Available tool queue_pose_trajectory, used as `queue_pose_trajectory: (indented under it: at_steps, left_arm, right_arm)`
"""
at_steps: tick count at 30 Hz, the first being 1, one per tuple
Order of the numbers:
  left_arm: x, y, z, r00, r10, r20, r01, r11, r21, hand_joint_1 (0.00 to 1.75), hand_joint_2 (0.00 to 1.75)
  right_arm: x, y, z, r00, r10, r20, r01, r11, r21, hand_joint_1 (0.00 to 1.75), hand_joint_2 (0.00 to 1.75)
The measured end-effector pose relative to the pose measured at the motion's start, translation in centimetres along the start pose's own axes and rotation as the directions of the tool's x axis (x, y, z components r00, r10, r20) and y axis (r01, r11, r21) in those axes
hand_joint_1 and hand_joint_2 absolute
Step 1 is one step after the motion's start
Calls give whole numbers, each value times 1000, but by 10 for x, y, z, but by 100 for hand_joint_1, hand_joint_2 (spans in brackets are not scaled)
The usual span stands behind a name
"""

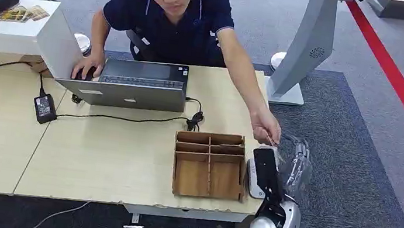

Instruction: Pass the card to the sensor for recognition and then transmit it.

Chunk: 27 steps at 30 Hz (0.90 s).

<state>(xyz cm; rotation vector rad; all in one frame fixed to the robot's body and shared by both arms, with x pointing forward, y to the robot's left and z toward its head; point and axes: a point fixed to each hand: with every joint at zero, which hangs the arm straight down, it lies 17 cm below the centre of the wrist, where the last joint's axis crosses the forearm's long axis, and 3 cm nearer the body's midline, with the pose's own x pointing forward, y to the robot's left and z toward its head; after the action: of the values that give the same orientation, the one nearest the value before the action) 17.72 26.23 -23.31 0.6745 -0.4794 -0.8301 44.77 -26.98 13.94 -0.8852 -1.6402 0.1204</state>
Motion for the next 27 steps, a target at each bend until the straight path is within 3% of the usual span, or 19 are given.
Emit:
queue_pose_trajectory:
  at_steps: [27]
  left_arm:
    - [-1, -1, 0, 1000, -2, -5, 2, 1000, -2, 0, 0]
  right_arm:
    - [-7, 4, 5, 1000, 4, -16, -4, 1000, 13, 175, 175]
